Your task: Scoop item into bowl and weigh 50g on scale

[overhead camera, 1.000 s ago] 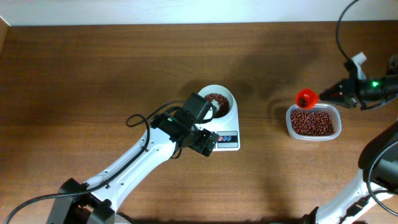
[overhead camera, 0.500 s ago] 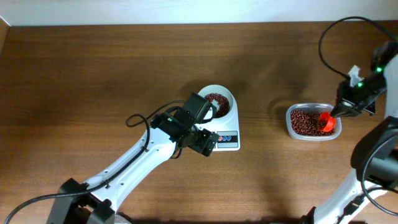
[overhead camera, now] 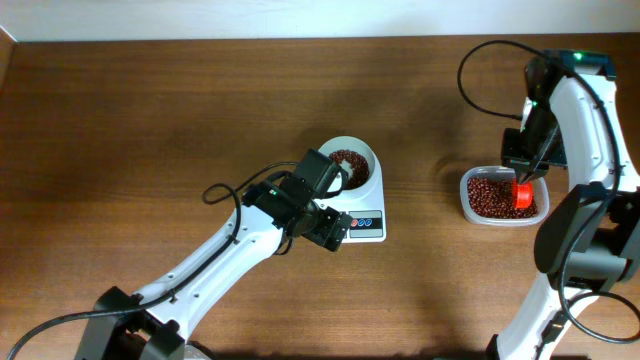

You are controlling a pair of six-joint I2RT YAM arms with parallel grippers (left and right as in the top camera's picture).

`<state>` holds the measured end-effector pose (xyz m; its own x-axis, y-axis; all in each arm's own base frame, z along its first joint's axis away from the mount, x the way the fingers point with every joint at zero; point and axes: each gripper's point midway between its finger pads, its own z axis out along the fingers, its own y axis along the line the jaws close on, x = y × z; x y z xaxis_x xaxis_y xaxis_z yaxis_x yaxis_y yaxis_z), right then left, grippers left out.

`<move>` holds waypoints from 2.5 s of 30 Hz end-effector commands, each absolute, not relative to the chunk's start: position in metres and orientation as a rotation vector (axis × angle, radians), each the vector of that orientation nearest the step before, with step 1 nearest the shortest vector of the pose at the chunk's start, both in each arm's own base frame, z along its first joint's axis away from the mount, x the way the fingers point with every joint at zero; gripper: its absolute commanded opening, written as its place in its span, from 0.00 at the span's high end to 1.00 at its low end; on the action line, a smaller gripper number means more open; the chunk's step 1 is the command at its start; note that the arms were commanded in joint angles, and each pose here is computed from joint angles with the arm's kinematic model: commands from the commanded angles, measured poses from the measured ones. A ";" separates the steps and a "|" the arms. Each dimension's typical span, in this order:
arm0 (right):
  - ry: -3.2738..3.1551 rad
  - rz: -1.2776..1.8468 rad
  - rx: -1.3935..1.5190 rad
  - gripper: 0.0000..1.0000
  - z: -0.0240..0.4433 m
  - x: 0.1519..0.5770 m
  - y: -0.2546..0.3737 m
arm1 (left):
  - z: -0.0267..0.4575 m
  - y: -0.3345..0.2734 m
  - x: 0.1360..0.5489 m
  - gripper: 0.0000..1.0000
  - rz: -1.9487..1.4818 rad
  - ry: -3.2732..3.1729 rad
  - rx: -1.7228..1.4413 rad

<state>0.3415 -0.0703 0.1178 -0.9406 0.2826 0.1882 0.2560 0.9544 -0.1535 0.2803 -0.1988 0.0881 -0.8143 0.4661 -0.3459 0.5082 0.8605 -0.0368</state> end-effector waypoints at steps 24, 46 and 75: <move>-3.002 -0.848 -0.336 0.96 0.141 0.361 -0.055 | 0.092 -0.199 0.280 0.01 -0.182 2.697 0.720; -2.996 -0.382 -0.448 0.06 0.117 0.346 -0.103 | 0.092 -0.199 0.280 0.01 -0.182 2.697 0.720; -3.436 -0.711 -0.322 0.01 0.139 0.456 -0.092 | 0.094 -0.203 0.283 0.01 -0.201 2.677 0.718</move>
